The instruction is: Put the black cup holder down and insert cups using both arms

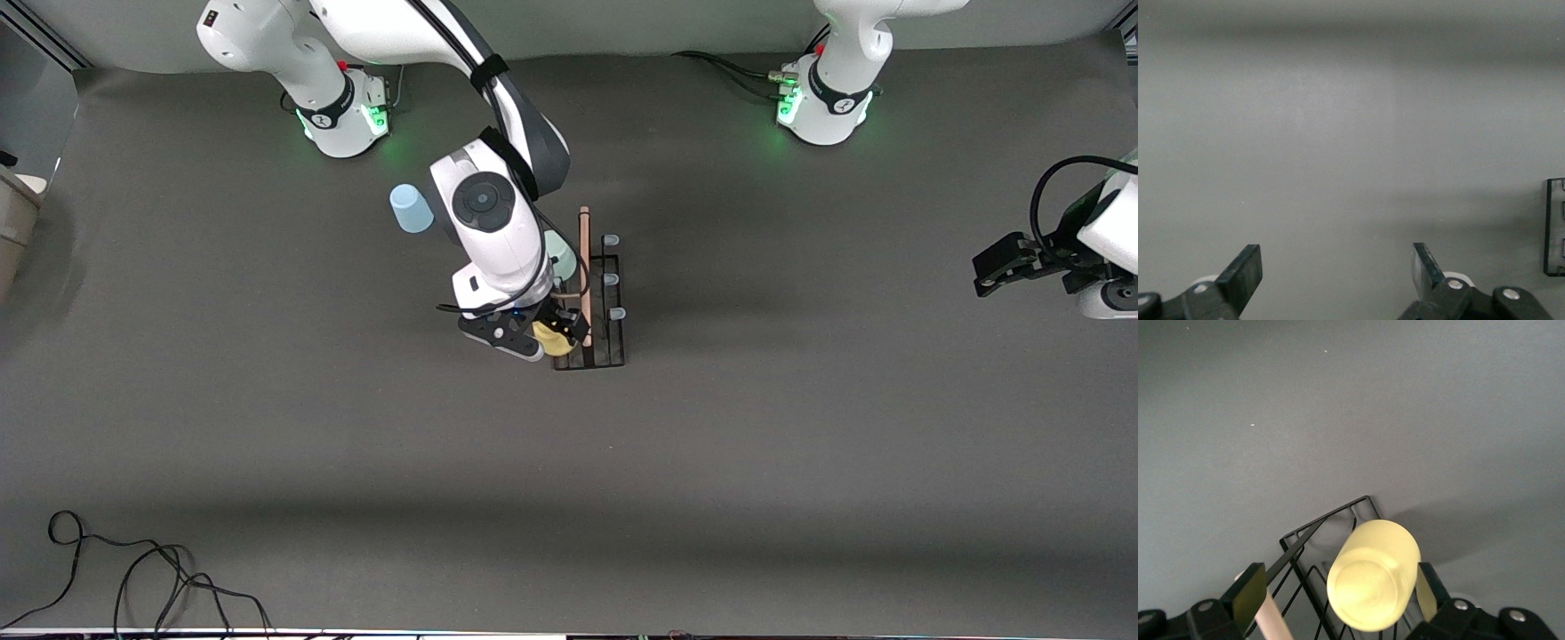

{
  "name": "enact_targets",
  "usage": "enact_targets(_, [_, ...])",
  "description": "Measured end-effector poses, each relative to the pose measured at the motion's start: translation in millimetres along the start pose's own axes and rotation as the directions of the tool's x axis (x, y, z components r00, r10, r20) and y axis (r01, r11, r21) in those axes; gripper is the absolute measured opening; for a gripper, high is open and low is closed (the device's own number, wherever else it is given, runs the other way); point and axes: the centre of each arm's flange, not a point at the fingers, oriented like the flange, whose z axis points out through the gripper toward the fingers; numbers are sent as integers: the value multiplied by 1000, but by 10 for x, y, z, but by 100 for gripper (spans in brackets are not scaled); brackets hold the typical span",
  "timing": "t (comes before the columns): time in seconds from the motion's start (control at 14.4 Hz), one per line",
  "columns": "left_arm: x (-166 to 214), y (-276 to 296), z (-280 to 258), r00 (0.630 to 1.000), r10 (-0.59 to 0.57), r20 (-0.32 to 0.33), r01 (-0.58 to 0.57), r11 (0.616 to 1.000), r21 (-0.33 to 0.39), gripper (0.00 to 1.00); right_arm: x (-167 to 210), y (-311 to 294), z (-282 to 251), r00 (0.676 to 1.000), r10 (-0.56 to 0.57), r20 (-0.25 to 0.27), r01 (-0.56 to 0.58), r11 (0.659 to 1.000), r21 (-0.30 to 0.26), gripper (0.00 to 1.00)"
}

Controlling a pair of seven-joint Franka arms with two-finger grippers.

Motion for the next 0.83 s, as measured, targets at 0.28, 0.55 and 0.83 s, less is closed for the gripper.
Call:
enact_targets(0.28, [-36, 264, -58, 995, 101, -6, -101, 995, 18, 100, 504, 409, -924, 996, -68, 66, 71, 997, -41, 100])
enact_targets(0.55, [-61, 265, -65, 996, 94, 5, -94, 995, 18, 100, 1200, 1452, -1902, 972, -148, 185, 161, 985, -59, 100])
enact_targets(0.83, [-61, 232, -69, 999, 47, 4, -47, 999, 19, 100, 1620, 2434, -2535, 952, -212, 219, 237, 966, -99, 100])
